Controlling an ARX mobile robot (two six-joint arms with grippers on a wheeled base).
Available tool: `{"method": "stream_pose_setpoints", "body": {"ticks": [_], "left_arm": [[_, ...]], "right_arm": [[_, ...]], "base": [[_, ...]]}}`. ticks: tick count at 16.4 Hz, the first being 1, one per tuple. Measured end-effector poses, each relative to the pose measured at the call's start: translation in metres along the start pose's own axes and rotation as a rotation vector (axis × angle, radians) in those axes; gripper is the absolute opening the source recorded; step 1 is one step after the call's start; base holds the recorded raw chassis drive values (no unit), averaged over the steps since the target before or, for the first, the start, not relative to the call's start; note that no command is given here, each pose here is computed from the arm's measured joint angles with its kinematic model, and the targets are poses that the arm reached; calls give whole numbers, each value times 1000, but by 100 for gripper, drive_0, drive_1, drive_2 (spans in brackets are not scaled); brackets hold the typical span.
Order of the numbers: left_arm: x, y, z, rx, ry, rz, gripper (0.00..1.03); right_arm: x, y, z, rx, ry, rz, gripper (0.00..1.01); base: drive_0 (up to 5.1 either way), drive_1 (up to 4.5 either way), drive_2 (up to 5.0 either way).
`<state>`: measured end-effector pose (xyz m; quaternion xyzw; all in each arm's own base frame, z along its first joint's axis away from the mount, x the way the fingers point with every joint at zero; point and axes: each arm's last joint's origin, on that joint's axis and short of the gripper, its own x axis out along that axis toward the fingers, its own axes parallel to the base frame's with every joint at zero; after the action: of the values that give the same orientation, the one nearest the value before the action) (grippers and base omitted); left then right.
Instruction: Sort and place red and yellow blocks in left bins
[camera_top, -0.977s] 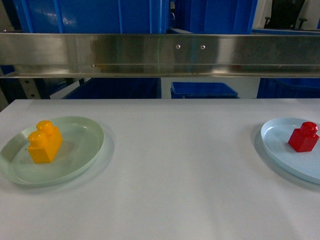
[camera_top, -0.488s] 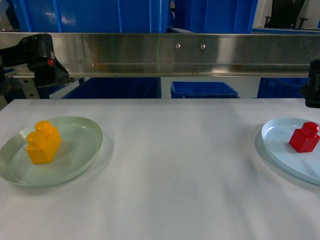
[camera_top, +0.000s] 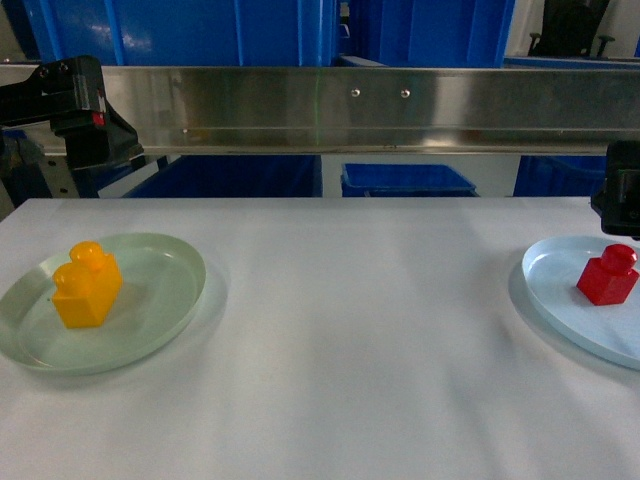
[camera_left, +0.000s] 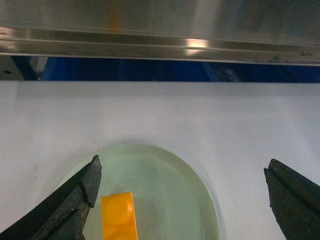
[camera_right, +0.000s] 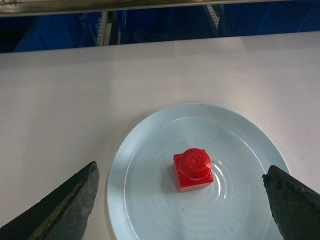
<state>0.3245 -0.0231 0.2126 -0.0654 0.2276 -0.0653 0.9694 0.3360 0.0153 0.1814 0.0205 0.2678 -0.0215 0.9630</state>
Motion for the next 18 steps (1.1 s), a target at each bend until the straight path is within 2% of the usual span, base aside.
{"method": "stream_pose_setpoints", "body": {"ticks": [2, 3, 5, 7, 8, 10, 13, 16, 18], "left_arm": [[0, 0, 0, 1, 0, 1, 98], [0, 0, 0, 1, -1, 1, 98], [0, 0, 0, 1, 0, 0, 98], [0, 0, 0, 1, 0, 0, 98], [0, 0, 0, 1, 0, 0, 98], [0, 0, 0, 1, -1, 0, 98], [0, 0, 0, 2, -1, 1, 98], [0, 0, 0, 2, 0, 0, 98], [0, 0, 0, 2, 0, 0, 98]], "right_arm": [[1, -12, -1, -40, 7, -8, 98], [2, -16, -2, -47, 14, -13, 98], [19, -27, -6, -88, 53, 6, 98], [44, -29, -3, -108, 67, 68, 98], [66, -28, 5, -114, 56, 131, 98], [81, -28, 6, -124, 76, 137, 98], [87, -38, -5, -105, 144, 122, 98], [86, -41, -10, -87, 164, 117, 98], [85, -40, -15, -60, 192, 128, 98]], "base": [[0, 0, 0], [0, 0, 0], [0, 0, 0], [0, 0, 0], [0, 0, 0], [0, 0, 0], [0, 0, 0], [0, 0, 0], [0, 0, 0]]}}
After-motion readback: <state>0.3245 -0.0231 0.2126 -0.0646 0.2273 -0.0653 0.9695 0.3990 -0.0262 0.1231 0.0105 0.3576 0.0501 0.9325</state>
